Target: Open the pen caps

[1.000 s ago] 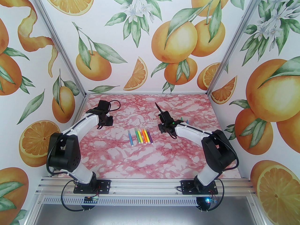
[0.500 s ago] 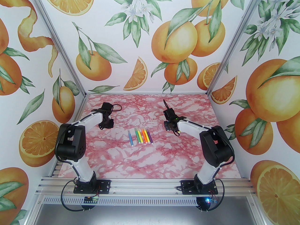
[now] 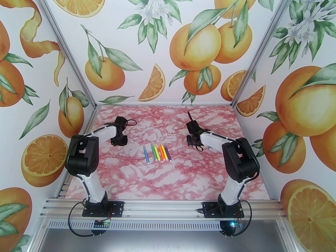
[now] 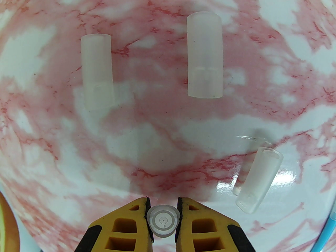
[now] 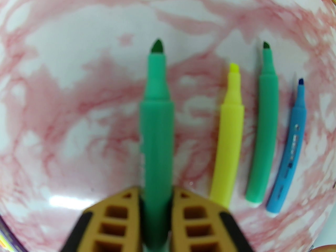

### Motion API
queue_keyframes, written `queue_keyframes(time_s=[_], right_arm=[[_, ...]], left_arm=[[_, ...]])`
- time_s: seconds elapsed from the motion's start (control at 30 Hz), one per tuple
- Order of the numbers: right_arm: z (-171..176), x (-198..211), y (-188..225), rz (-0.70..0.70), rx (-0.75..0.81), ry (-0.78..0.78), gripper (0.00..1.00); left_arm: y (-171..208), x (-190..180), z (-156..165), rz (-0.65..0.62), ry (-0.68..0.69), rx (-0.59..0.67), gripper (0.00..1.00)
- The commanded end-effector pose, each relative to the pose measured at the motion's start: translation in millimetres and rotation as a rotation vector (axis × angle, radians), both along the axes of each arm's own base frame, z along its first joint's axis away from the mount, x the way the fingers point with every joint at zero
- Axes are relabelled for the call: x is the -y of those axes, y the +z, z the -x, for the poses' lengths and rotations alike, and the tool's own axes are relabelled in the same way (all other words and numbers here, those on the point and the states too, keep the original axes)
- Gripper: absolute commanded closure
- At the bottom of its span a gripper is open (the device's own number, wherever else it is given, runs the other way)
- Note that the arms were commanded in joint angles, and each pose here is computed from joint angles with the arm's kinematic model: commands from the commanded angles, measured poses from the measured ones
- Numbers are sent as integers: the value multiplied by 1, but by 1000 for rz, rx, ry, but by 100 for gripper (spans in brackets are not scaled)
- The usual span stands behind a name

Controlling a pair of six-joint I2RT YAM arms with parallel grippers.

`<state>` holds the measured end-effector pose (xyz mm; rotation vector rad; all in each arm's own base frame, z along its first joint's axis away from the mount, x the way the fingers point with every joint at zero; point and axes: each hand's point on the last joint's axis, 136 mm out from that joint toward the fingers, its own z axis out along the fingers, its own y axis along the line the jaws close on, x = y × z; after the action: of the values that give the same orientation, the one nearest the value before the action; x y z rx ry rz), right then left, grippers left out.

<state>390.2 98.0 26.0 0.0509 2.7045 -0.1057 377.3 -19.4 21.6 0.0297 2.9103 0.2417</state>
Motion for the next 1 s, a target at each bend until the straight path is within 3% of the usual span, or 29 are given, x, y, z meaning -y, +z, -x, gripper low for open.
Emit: queue_keyframes(time_s=[0.0,0.33,0.97], right_arm=[[-3,-3,-4,-25,-24,-16,100],[-5,-1,-11,-28,-53,-30,99],[-2,9,-17,-37,-82,-73,82]], left_arm=[[3,-1,-9,8,1,14,86],[-3,1,-11,28,0,2,77],[7,3,-14,42,-3,25,59]])
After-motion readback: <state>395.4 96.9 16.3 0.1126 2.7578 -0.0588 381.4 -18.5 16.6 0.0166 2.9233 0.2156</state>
